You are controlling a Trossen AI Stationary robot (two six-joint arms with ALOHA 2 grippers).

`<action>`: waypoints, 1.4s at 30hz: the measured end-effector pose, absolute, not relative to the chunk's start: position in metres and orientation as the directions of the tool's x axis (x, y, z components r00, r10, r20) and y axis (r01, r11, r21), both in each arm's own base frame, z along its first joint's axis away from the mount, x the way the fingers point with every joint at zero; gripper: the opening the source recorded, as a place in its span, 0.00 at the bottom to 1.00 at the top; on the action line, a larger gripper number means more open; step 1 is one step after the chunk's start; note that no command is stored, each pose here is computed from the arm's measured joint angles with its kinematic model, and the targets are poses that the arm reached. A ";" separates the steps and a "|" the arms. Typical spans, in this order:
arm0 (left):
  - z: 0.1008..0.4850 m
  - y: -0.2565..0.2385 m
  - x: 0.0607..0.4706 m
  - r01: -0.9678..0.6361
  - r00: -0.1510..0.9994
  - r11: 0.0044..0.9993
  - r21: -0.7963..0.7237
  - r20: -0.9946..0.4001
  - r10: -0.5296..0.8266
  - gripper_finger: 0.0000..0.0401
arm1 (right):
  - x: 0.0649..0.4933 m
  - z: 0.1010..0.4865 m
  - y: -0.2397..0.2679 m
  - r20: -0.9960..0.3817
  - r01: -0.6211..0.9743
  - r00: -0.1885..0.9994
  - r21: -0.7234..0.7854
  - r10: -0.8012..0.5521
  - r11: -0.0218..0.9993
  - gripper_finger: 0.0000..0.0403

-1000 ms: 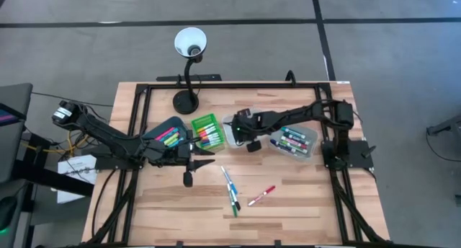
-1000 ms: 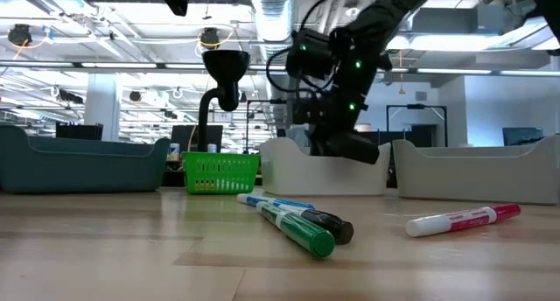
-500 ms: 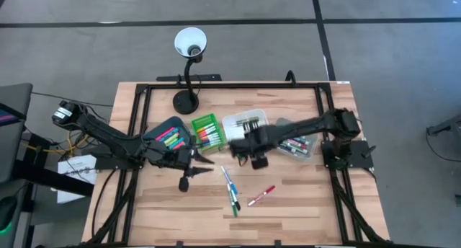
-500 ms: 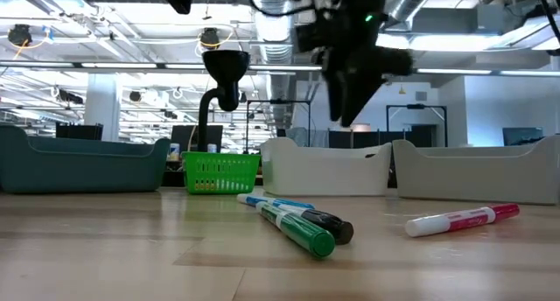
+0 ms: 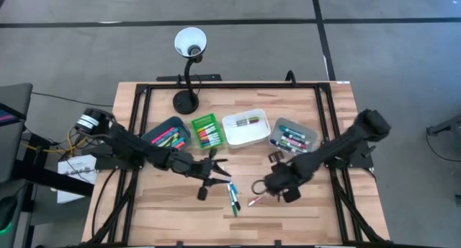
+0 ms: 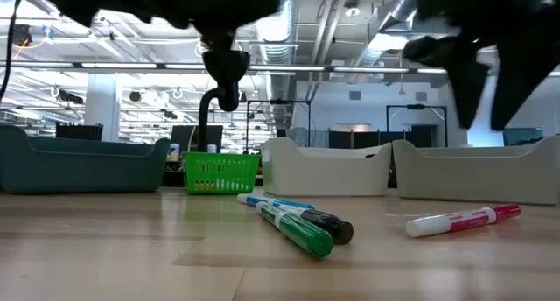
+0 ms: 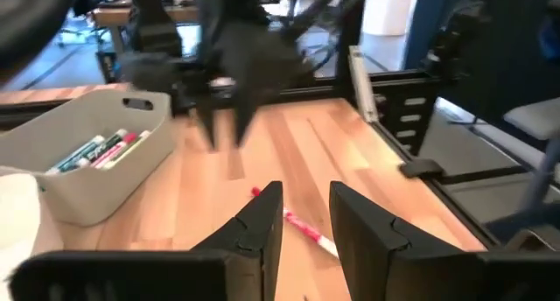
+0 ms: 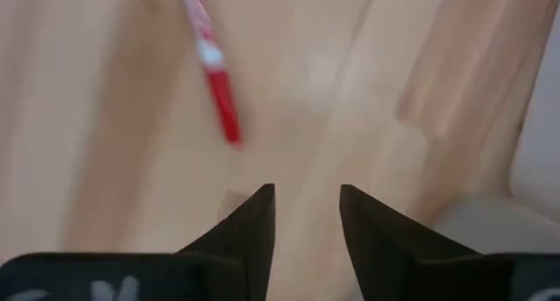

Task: Pick & Place Markers
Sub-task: Put the red marker pen into the white bin

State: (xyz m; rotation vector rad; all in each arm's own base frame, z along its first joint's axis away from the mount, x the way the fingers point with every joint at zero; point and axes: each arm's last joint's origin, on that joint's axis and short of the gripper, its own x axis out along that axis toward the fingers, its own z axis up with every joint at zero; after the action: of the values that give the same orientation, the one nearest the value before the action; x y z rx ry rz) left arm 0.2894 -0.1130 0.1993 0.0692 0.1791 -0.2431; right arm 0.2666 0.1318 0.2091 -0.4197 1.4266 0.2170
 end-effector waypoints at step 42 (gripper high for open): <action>0.226 -0.088 0.298 0.140 0.983 0.980 -0.139 -0.097 -0.154 0.23 | 0.266 0.142 0.100 -0.444 -0.280 0.878 -0.168 0.181 0.945 0.11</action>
State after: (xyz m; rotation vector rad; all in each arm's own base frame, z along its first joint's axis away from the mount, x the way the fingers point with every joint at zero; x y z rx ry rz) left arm 0.2984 -0.0883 0.2259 -0.1324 0.1081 -0.1481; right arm 0.2662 0.1004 0.1422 -0.2311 0.4387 0.2425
